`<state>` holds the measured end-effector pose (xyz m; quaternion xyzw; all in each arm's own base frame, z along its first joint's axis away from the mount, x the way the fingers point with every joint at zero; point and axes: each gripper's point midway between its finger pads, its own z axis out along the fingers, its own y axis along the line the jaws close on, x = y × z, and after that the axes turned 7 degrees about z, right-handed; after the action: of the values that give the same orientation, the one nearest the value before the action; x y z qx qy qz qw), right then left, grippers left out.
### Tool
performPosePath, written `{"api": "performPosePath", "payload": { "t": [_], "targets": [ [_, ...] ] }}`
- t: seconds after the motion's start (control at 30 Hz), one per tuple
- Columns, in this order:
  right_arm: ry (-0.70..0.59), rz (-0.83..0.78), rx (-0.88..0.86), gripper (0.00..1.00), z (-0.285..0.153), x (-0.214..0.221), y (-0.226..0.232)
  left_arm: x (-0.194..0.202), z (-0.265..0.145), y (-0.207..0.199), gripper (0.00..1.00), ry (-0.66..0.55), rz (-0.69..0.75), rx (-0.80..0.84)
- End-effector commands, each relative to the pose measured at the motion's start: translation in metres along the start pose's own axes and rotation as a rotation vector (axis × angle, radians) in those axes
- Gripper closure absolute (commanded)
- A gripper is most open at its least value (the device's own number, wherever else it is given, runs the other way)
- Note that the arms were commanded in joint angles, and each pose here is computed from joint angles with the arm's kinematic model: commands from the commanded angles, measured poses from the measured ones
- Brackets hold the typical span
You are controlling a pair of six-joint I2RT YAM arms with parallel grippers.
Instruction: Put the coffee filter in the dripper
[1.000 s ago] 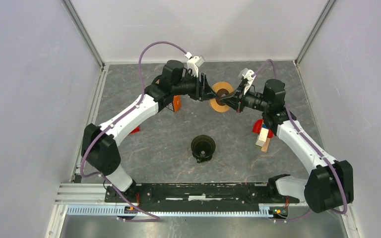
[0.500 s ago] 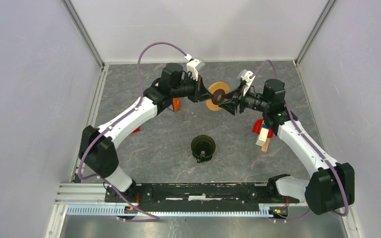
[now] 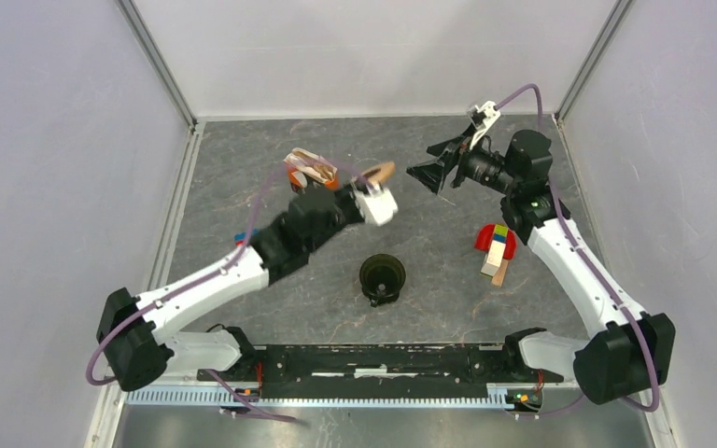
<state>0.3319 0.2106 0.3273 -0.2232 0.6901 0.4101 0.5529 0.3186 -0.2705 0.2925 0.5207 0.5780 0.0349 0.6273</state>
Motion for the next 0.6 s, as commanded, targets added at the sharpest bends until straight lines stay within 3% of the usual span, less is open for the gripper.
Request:
{"api": "performPosePath", "payload": {
  "t": [0.0, 0.13, 0.57],
  "targets": [
    [-0.056, 0.238, -0.11, 0.09, 0.01, -0.007, 0.017, 0.009, -0.018, 0.03, 0.98, 0.058, 0.464, -0.315],
    [-0.05, 0.389, -0.151, 0.08, 0.014, 0.019, 0.015, 0.008, -0.024, 0.021, 0.98, 0.027, 0.558, -0.374],
    [-0.04, 0.567, -0.225, 0.05, 0.021, 0.052, 0.019, -0.009, -0.028, -0.014, 0.98, -0.077, 0.692, -0.402]
  ]
}}
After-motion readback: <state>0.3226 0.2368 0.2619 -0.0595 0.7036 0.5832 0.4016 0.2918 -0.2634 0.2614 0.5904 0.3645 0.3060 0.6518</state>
